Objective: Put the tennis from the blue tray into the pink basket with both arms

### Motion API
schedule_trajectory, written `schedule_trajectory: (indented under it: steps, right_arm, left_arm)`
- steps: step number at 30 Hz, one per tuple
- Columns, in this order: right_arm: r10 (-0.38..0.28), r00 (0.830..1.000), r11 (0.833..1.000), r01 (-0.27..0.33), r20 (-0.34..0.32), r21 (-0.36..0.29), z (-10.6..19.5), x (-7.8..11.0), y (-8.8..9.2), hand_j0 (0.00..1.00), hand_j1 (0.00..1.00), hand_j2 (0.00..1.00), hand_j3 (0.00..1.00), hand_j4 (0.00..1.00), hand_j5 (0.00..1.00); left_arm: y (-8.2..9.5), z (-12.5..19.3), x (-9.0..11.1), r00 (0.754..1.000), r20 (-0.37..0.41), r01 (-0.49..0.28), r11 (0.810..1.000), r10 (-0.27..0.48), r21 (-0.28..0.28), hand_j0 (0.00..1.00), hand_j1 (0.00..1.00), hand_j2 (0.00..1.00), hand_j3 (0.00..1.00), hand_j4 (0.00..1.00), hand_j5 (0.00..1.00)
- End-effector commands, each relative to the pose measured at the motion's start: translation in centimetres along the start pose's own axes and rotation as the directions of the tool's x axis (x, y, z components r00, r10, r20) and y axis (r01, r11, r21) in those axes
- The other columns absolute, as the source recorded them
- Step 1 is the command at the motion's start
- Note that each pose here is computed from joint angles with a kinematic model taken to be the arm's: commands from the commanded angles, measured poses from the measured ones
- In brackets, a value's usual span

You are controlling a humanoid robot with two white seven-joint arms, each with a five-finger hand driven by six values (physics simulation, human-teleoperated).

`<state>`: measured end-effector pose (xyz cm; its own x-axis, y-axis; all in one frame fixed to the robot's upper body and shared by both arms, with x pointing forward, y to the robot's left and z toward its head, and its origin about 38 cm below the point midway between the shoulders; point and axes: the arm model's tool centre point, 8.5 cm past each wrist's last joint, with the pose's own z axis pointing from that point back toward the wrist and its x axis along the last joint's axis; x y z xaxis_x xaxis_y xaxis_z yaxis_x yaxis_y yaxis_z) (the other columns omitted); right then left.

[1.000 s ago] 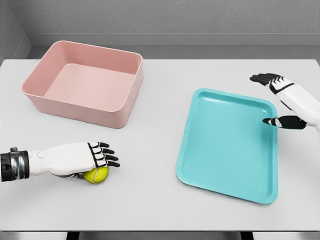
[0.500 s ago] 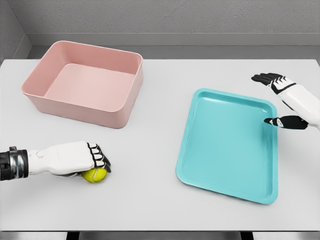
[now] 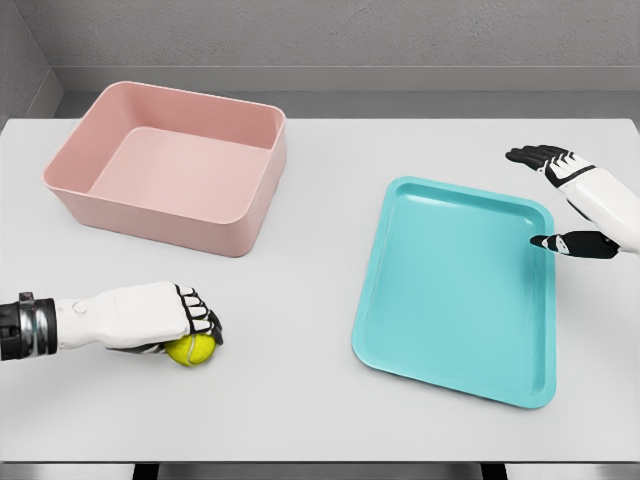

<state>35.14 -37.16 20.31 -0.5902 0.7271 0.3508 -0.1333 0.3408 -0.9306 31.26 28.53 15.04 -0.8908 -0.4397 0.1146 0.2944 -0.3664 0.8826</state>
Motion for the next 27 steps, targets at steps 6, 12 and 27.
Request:
schedule_trajectory:
  steps: [6,12,27]
  right_arm:
    - [-0.005,1.000,1.000,0.005,0.002,-0.005,0.0,0.0,-0.1,1.00,1.00,1.00,1.00,1.00,1.00]
    - [-0.005,1.000,1.000,0.005,0.002,-0.005,0.0,0.0,-0.1,1.00,1.00,1.00,1.00,1.00,1.00]
    - [-0.006,1.000,1.000,0.006,0.000,-0.006,0.0,0.0,-0.1,1.00,1.00,1.00,1.00,1.00,1.00]
  left_arm:
    - [0.5,0.3,-0.2,1.000,0.001,-0.025,0.999,0.025,0.026,0.59,0.59,0.59,0.59,0.59,0.59]
    - [1.5,0.5,-0.5,0.999,0.004,-0.038,0.998,0.038,0.057,0.59,0.59,0.59,0.59,0.59,0.59]
    - [4.0,2.2,-1.7,0.999,-0.025,-0.037,0.992,0.040,0.121,0.59,0.59,0.59,0.59,0.59,0.59]
